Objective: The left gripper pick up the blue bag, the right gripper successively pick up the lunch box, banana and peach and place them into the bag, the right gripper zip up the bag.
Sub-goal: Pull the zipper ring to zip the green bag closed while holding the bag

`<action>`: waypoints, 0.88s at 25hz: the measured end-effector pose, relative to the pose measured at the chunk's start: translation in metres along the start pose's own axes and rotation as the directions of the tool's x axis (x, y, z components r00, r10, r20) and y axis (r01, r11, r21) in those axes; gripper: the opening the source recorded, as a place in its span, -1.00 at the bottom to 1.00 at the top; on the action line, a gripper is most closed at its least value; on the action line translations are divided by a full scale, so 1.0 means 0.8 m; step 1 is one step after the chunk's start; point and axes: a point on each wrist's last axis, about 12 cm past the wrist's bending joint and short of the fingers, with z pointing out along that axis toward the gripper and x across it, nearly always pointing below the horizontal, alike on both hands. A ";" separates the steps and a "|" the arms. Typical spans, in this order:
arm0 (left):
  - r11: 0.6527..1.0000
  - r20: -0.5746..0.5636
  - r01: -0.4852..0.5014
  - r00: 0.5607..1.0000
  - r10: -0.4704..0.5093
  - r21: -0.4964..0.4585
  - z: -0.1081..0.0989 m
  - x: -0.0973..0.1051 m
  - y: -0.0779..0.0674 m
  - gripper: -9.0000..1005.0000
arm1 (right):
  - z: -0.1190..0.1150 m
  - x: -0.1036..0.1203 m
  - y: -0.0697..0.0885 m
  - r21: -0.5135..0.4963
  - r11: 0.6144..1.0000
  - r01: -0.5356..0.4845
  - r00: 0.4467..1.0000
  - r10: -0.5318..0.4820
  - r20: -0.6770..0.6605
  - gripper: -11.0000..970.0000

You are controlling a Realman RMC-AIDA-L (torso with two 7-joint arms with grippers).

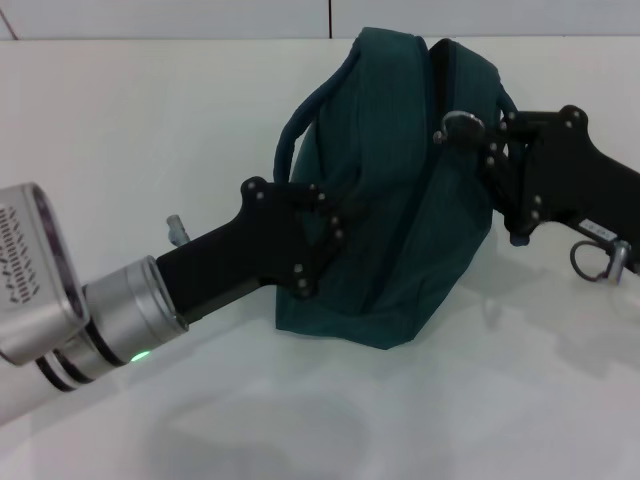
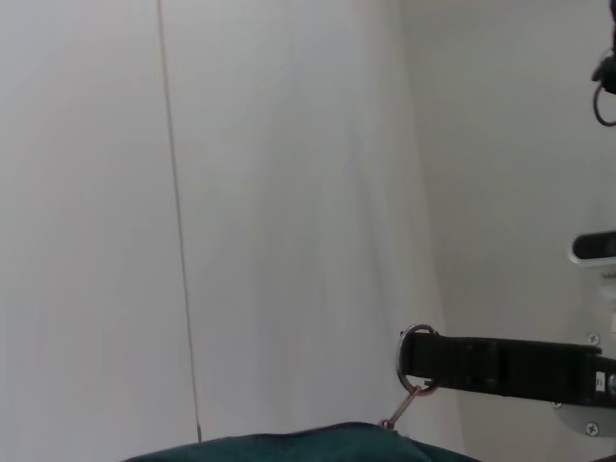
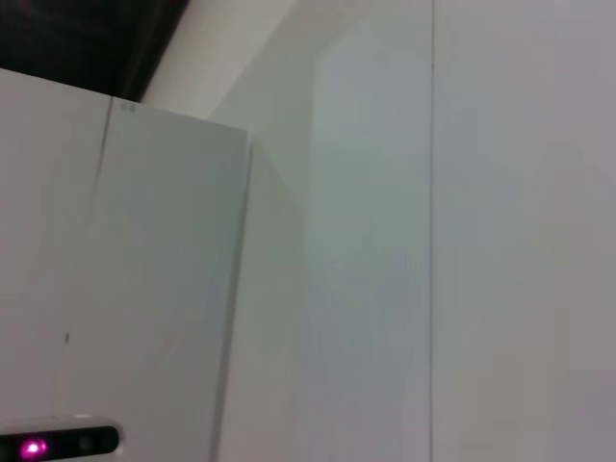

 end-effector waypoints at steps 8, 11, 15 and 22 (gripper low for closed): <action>0.981 0.017 -0.195 0.981 0.194 0.018 -0.023 -0.001 -0.013 -0.86 | -0.011 -0.001 0.008 0.007 1.000 -0.001 1.000 0.001 0.024 -0.97; 0.971 0.021 -0.234 0.972 0.233 0.060 -0.028 -0.002 -0.017 -0.85 | -0.014 -0.001 0.005 0.043 0.999 -0.009 1.000 0.008 0.026 -0.97; 0.965 0.025 -0.249 0.969 0.247 0.079 -0.030 -0.004 -0.016 -0.83 | -0.019 0.001 -0.001 0.110 0.994 -0.027 0.999 0.024 0.028 -0.97; 0.964 0.011 -0.255 0.967 0.255 0.077 -0.033 -0.004 -0.010 -0.79 | -0.033 0.003 -0.010 0.234 0.970 -0.060 0.997 0.049 0.052 -0.97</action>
